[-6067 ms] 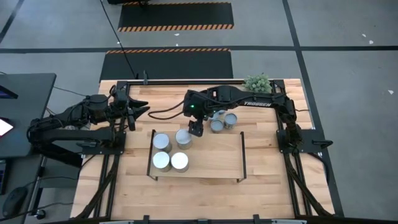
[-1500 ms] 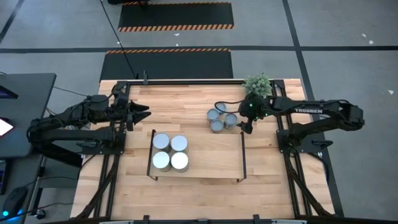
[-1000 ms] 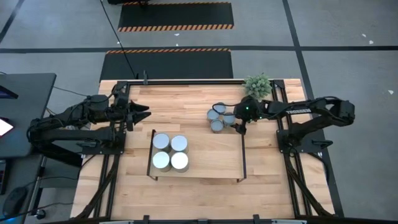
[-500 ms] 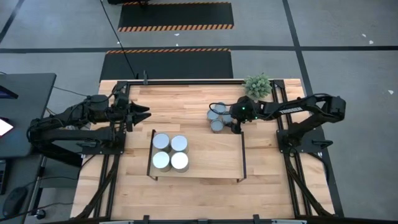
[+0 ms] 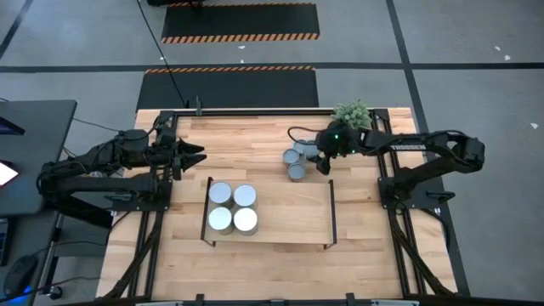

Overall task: Pick and place cans onto a shelf
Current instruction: Put the canned mixed vegetables on the shelf

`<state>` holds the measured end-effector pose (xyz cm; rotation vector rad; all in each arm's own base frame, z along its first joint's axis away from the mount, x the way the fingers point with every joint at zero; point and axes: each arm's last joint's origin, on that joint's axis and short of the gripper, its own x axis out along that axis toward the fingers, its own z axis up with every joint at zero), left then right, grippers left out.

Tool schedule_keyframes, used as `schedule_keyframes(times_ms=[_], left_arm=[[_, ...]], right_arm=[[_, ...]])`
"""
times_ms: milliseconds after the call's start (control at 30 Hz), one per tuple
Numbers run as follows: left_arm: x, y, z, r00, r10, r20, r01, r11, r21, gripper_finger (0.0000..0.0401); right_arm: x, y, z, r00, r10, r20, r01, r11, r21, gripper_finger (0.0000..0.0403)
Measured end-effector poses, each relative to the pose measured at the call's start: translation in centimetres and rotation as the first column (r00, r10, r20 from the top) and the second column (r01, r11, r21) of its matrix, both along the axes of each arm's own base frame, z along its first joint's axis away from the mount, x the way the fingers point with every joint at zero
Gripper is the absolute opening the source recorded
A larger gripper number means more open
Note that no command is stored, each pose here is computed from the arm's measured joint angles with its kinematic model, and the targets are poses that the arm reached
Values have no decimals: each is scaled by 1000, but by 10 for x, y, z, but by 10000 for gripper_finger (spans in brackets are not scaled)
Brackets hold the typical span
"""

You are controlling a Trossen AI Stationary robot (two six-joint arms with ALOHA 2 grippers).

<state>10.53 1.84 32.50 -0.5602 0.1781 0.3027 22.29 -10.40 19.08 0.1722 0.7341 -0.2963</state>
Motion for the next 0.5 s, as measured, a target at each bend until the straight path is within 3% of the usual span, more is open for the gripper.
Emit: schedule_keyframes(times_ms=[233,500], left_arm=[[0,0,0,1000,-5,-6,5,1000,21,206],[0,1,0,999,32,-6,-32,999,28,206]], right_arm=[[11,-11,48,1000,-6,7,6,1000,-14,285],[30,2,102,989,60,132,-62,998,15,284]])
